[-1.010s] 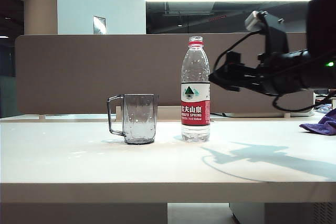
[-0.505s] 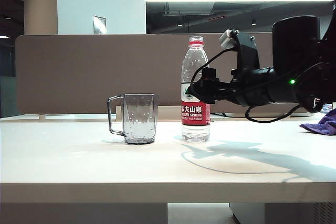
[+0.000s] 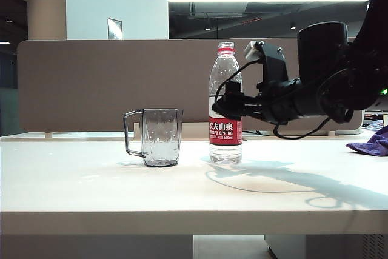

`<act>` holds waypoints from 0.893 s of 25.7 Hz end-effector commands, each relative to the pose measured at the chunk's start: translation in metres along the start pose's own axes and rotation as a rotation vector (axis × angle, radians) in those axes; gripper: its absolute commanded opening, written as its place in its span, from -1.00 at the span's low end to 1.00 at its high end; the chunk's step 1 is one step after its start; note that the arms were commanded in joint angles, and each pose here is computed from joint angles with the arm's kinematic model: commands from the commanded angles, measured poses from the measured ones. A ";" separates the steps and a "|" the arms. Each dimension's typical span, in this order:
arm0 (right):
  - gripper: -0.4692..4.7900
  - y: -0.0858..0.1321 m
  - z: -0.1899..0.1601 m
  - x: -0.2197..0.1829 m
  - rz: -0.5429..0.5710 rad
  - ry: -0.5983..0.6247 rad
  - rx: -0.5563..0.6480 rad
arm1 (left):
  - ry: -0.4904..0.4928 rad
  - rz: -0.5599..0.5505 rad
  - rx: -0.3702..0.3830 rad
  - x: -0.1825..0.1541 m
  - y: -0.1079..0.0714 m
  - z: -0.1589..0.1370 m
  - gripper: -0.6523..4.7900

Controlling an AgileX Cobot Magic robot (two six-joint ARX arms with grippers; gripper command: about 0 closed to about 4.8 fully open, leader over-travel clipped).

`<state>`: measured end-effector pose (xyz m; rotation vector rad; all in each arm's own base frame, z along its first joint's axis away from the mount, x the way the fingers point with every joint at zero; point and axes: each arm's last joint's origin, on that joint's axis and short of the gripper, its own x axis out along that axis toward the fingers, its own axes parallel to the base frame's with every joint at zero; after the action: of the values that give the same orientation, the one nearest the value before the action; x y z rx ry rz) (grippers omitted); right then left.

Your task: Pick up the mineral water bottle on the table and pour a little water into the mug.

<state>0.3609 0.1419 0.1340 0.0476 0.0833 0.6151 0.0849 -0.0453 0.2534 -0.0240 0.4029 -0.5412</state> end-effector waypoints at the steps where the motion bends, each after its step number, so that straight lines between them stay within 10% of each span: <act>1: 0.86 0.001 -0.002 0.006 0.005 -0.008 0.018 | -0.011 -0.003 0.007 -0.001 0.000 0.002 -0.78; 17: 0.84 0.003 -0.003 0.029 -0.025 -0.014 0.048 | -0.011 -0.002 0.007 0.000 0.000 0.002 -0.78; 23: 0.52 0.003 -0.008 0.029 -0.034 0.023 0.055 | -0.011 -0.002 0.007 -0.001 0.000 0.002 -0.78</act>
<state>0.3816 0.1601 0.1228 0.0898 0.1233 0.5791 0.0850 -0.0454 0.2534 -0.0241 0.4030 -0.5416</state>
